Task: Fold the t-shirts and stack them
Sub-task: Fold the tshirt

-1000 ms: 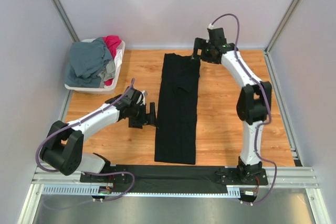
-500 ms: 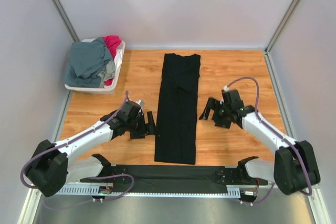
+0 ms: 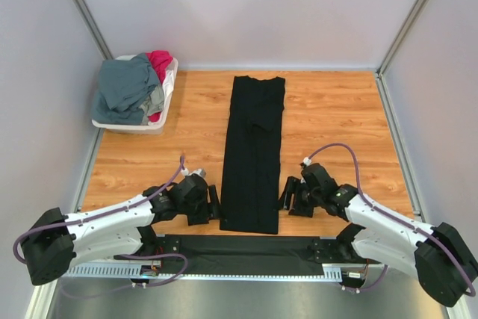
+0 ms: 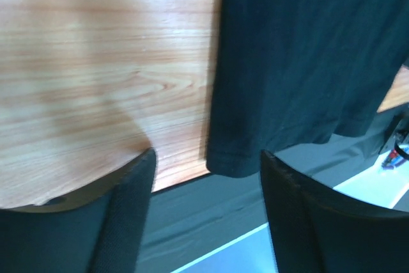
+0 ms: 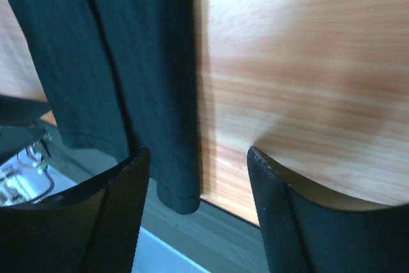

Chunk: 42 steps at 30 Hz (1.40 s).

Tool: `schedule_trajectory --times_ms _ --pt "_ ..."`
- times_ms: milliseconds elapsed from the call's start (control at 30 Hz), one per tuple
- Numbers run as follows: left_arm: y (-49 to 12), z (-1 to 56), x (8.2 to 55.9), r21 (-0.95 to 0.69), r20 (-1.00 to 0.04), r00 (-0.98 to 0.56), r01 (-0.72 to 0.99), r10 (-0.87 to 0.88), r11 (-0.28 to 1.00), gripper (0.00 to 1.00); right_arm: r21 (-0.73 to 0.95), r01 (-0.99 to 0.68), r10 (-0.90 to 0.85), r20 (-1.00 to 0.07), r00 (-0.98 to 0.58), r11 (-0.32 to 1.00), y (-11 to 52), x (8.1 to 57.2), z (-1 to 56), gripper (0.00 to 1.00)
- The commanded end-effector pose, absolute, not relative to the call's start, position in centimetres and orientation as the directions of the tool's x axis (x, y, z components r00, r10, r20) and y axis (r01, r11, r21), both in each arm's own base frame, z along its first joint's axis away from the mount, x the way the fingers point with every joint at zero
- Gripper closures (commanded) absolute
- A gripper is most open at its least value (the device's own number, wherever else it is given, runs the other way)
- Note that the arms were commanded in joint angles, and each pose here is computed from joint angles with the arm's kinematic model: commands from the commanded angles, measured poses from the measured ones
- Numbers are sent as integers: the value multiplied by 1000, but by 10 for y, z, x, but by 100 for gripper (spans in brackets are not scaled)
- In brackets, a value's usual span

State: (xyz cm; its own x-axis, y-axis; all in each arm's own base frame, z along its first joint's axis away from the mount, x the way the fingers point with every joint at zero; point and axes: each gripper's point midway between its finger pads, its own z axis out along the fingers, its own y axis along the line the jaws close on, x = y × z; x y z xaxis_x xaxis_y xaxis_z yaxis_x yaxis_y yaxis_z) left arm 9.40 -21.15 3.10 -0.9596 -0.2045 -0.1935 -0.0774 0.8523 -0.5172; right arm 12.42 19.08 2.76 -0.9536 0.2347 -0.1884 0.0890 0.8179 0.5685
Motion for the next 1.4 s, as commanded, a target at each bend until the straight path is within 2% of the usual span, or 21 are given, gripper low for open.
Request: schedule_trajectory --times_ms 0,100,367,533,633,767,867,933,967,1000,1167,1367 --pt "-210 22 92 -486 -178 -951 -139 -254 863 30 555 114 233 -148 -961 824 194 111 14 43" --pt "-216 19 88 -489 -169 -958 -123 -232 864 33 562 105 225 -148 -963 821 200 104 14 47" --pt "-218 11 86 -467 -175 -961 -109 -212 878 34 529 110 207 -127 -970 841 207 77 7 48" --pt "-212 7 79 -431 -152 -964 -136 -221 892 39 465 124 191 -98 -977 876 203 64 -3 50" --pt "-207 4 79 -405 -176 -957 -142 -229 903 42 464 117 183 -99 -978 878 206 62 -4 53" --pt "-206 1 78 -394 -170 -958 -148 -230 907 53 450 122 183 -93 -979 885 206 61 -6 61" --pt "-206 -4 75 -381 -152 -964 -149 -221 912 56 430 125 180 -90 -980 894 200 57 -8 66" --pt "-208 -6 74 -378 -143 -966 -146 -214 914 73 421 129 181 -86 -980 898 196 54 -11 74" --pt "-209 -6 74 -380 -142 -968 -142 -209 914 100 424 134 187 -85 -979 896 195 55 -12 77" --pt "-208 -9 73 -368 -137 -969 -142 -205 919 100 427 138 190 -81 -978 894 194 53 -13 83" --pt "-211 -2 70 -333 -138 -977 -108 -162 937 100 425 144 192 -74 -979 894 193 51 -12 99" --pt "-208 22 62 -270 -174 -979 -56 -106 961 100 446 133 182 -69 -981 885 197 50 3 100"
